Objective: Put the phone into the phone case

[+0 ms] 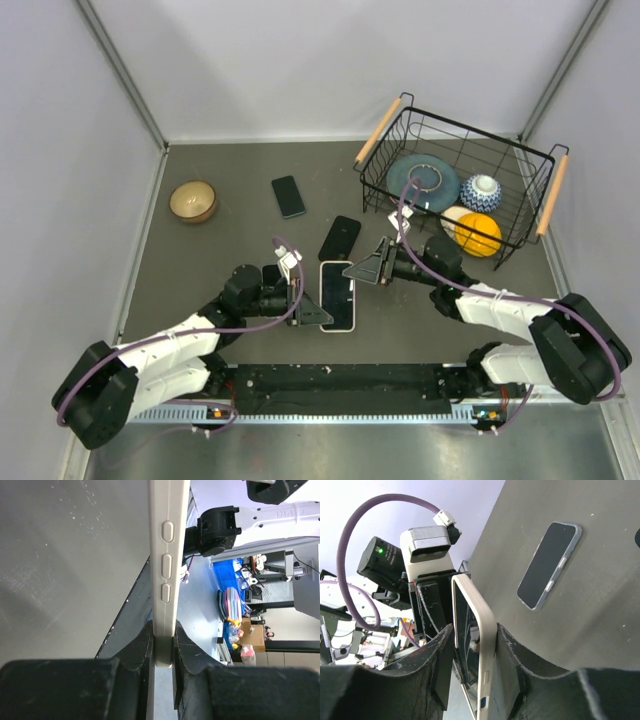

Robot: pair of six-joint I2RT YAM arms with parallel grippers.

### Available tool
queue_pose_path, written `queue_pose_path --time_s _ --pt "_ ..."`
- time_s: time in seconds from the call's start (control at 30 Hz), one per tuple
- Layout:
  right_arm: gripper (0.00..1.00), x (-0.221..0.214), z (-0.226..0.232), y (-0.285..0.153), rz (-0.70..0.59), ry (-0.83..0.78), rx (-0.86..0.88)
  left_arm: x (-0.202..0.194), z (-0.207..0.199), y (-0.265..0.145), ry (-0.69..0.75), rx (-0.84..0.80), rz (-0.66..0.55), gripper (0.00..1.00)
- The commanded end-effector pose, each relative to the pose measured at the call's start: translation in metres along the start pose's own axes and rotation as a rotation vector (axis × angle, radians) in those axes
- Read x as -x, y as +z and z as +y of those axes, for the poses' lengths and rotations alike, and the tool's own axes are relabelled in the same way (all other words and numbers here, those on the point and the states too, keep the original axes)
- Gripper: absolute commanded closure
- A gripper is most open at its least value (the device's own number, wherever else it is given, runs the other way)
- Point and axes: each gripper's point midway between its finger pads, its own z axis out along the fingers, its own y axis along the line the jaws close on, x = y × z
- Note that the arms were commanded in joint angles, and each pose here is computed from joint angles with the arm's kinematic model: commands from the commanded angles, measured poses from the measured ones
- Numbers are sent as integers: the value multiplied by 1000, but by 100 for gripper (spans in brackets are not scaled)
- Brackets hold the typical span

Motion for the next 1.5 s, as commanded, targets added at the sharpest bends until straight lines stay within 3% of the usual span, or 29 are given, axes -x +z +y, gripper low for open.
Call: queue_pose_path --time_s 0.0,0.07,0.1,0.43,0.5,0.53,0.57,0.63,0.73,0.8,0.9,1.07,1.2,1.37,1.47 --pt "74 47 58 3 -129 -174 159 -14 -3 -3 -20 -36 56 100" --pt "87 48 57 3 -138 -174 148 -13 -3 -3 -21 -34 52 100" --pt "99 48 54 2 -144 -189 136 -13 -2 -3 -26 -28 50 100" --pt "100 50 35 2 -122 -217 -9 -10 17 1 -68 80 44 100" --pt "100 47 31 2 -104 -190 -27 -9 22 1 -79 112 42 87" --pt "100 44 30 2 -88 -179 -31 -6 21 0 -68 121 32 69" --pt "100 40 26 2 -70 -164 -41 -7 29 -1 -84 167 25 63" --pt "100 33 20 1 -46 -138 -61 1 30 -3 -56 200 -4 54" --pt "100 19 -5 -3 -10 -98 -145 11 37 -11 -37 288 -48 50" --pt "100 8 -26 -6 20 -68 -214 14 49 -20 -47 387 -64 24" --pt "100 0 -62 -12 49 -33 -361 29 47 -30 27 463 -98 3" --pt "100 5 -97 -18 57 9 -414 49 46 -43 92 564 -151 2" --pt "100 12 -132 -36 60 20 -561 56 47 -50 118 601 -187 2" --pt "78 12 -153 -44 86 15 -645 64 60 -66 126 705 -258 2" --pt "74 21 -157 -46 75 -12 -688 75 64 -78 120 777 -323 2"
